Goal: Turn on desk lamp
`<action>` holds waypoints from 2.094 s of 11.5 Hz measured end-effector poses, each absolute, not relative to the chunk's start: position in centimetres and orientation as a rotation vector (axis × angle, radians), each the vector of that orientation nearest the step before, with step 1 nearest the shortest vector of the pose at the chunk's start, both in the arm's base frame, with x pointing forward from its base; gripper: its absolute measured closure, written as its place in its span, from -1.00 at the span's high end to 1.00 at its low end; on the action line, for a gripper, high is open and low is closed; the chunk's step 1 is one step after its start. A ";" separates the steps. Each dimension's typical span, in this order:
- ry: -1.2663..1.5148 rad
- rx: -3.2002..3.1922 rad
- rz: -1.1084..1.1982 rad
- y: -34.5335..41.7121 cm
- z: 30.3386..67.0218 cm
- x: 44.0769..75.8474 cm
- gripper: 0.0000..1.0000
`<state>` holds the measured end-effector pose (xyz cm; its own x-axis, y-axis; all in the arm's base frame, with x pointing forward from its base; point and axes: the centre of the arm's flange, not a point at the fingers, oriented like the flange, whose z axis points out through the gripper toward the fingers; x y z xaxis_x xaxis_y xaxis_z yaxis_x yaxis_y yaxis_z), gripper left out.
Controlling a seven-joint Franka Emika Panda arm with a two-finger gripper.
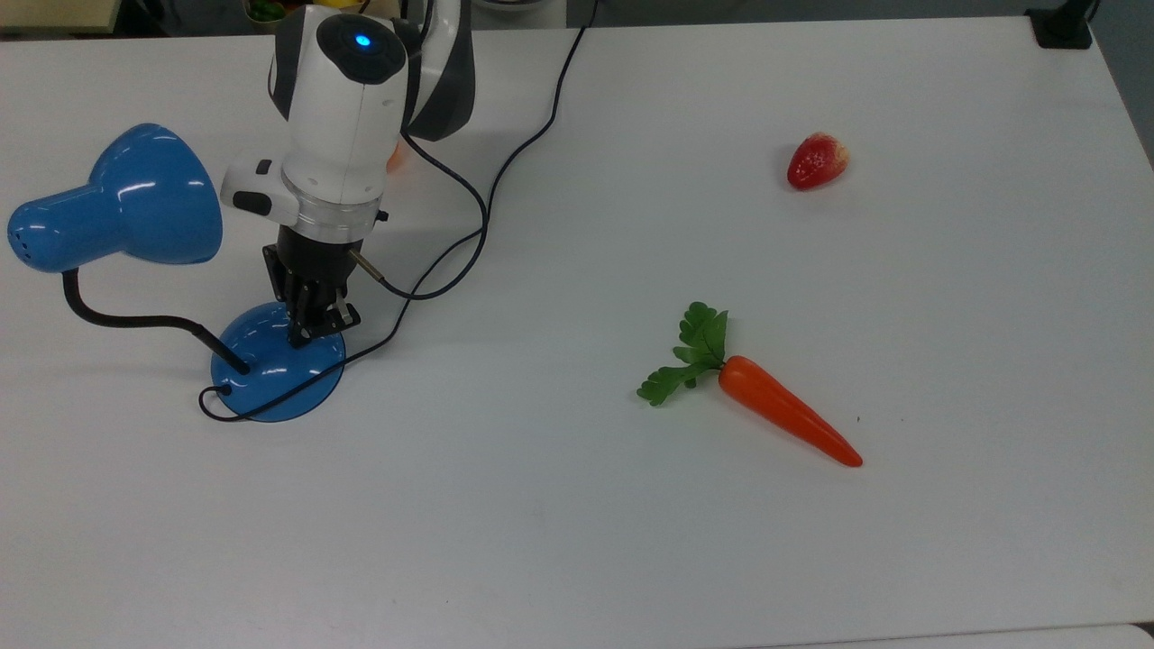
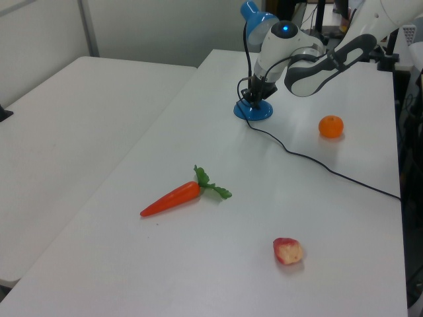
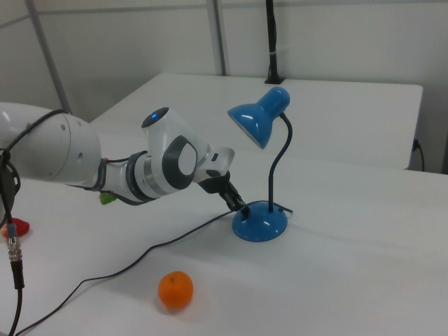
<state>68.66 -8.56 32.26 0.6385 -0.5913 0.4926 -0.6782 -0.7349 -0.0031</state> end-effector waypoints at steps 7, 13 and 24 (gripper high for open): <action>-1.058 2.670 0.705 -9.0 32.3 68.6 -0.93; -1.074 2.663 0.696 -9.8 32.4 68.0 -0.94; -1.065 2.665 0.676 -10.2 32.9 66.5 -0.94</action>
